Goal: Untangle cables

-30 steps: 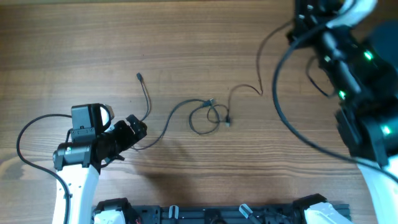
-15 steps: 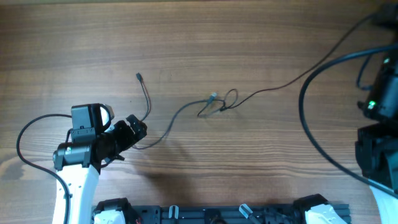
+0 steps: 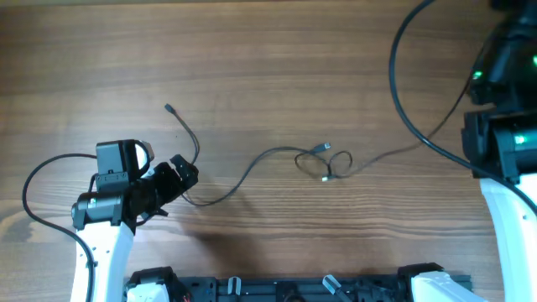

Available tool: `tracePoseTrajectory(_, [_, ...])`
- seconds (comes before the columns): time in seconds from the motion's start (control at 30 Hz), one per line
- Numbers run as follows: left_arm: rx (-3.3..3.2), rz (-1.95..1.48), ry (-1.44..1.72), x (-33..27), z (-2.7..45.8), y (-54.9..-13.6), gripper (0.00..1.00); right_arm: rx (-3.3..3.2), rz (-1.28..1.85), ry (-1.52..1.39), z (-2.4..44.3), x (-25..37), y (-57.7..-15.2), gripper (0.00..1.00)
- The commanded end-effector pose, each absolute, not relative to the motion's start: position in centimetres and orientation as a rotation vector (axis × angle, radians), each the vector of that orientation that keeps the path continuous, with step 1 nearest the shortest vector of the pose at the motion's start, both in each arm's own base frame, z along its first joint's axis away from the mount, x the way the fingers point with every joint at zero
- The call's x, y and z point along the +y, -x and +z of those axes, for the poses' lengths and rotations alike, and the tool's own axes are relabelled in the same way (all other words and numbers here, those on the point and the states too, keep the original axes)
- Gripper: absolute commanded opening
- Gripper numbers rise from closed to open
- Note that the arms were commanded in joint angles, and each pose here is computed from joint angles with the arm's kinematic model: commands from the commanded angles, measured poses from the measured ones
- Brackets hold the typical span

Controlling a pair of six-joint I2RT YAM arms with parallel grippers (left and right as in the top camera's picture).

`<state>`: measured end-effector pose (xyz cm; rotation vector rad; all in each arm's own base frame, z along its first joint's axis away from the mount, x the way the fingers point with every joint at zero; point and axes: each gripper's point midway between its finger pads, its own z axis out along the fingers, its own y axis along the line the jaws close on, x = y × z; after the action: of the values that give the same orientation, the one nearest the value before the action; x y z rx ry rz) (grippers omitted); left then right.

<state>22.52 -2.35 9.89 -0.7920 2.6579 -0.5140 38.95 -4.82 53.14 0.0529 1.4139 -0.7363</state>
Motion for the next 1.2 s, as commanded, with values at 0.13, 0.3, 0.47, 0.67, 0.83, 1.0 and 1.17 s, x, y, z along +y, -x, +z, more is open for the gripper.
tracePoseTrajectory(0.13, [2.655, -0.505, 0.81, -2.1, 9.8, -22.5, 1.0, 2.059, -0.214, -0.227, 33.1, -1.0, -43.7, 0.04])
tracePoseTrajectory(0.3, [2.656, -0.505, 0.81, -2.1, 9.8, -22.5, 1.0, 2.416, 0.25, -0.19, 24.1, 5.6, -42.0, 0.05])
tracePoseTrajectory(0.47, [2.656, -0.505, 0.81, -2.1, 9.8, -22.5, 1.0, 2.63, 0.273, -0.2, 19.3, 6.2, -39.8, 1.0])
tracePoseTrajectory(0.67, [2.656, -0.505, 0.81, -2.1, 9.8, -22.5, 1.0, 2.831, 0.293, -0.397, 17.4, 6.1, -35.0, 1.0])
tracePoseTrajectory(0.83, [2.656, -0.505, 0.81, -2.1, 9.8, -22.5, 1.0, 3.022, 0.33, -0.569, 16.4, 7.4, -30.1, 1.0])
tracePoseTrajectory(1.0, [2.656, -0.505, 0.81, -2.1, 9.8, -22.5, 1.0, 3.114, 0.411, -0.414, 16.2, 10.9, -28.0, 0.94])
tracePoseTrajectory(1.17, [2.656, -0.505, 0.81, -2.1, 9.8, -22.5, 1.0, 3.155, 0.205, -0.589, 12.7, 11.2, -25.9, 0.83])
